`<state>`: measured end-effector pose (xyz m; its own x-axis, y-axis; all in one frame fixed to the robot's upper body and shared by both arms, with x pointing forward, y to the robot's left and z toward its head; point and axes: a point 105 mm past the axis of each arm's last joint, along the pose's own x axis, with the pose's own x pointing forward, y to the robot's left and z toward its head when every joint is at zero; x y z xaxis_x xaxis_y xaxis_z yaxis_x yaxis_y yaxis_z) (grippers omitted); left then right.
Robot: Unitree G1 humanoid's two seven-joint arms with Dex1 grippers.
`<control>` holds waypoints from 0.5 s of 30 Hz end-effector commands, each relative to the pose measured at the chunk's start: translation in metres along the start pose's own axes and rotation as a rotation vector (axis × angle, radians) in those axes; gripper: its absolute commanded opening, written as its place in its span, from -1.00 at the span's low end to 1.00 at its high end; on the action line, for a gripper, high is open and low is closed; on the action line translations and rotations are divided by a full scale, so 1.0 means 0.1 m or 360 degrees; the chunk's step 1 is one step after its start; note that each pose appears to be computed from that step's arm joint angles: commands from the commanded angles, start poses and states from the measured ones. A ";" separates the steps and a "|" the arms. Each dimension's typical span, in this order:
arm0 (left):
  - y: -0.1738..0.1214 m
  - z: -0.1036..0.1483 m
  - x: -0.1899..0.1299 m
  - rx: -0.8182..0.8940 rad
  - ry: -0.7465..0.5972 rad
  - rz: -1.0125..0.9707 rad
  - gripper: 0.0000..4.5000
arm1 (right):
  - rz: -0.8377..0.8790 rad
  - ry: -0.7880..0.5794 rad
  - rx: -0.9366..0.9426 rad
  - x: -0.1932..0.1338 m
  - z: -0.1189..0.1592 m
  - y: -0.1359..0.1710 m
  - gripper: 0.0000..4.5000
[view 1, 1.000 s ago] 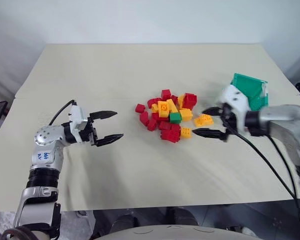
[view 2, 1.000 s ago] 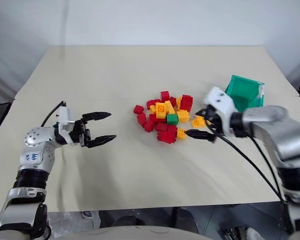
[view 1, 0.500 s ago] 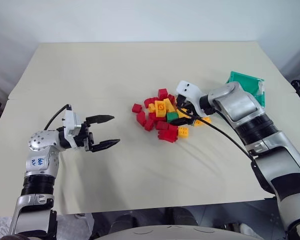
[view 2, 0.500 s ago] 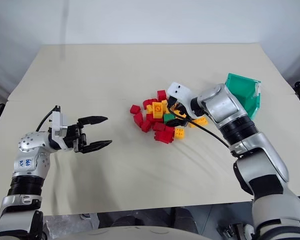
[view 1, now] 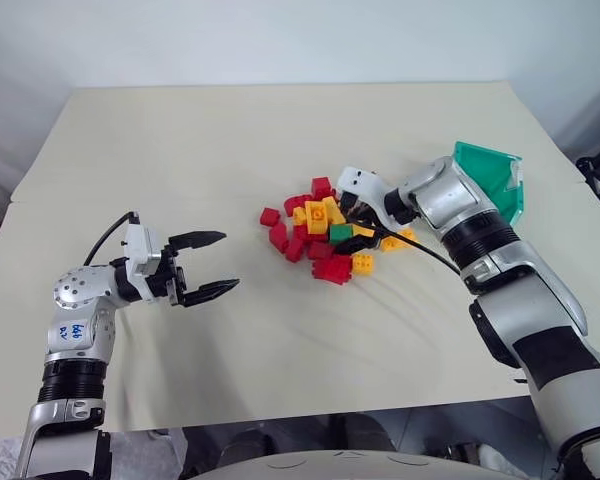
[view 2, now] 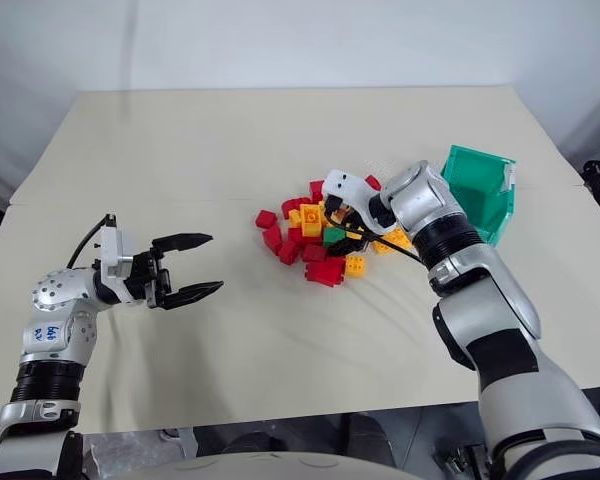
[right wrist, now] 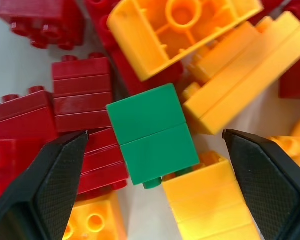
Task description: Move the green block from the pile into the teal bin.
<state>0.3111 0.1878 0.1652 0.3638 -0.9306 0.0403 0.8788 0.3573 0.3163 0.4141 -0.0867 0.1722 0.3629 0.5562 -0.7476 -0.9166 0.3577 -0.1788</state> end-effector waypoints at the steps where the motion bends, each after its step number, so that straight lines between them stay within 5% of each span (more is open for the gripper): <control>1: 0.00 0.08 0.00 0.0039 -0.0043 0.0010 1.00 | 0.0002 -0.0014 -0.0034 -0.03 0.07 0.00 0.60; 7: 0.02 0.09 0.02 0.0045 -0.0049 0.0010 1.00 | -0.0044 -0.0076 -0.0025 -0.15 0.11 -0.04 -0.28; 15: 0.01 0.10 0.17 0.0033 -0.0092 -0.0042 1.00 | -0.0197 -0.0248 0.0023 -0.46 0.16 -0.08 -0.33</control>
<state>0.3151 0.1752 0.1680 0.3387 -0.9381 0.0719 0.8851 0.3436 0.3138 0.4093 -0.1007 0.1981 0.4570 0.5930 -0.6629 -0.8767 0.4262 -0.2231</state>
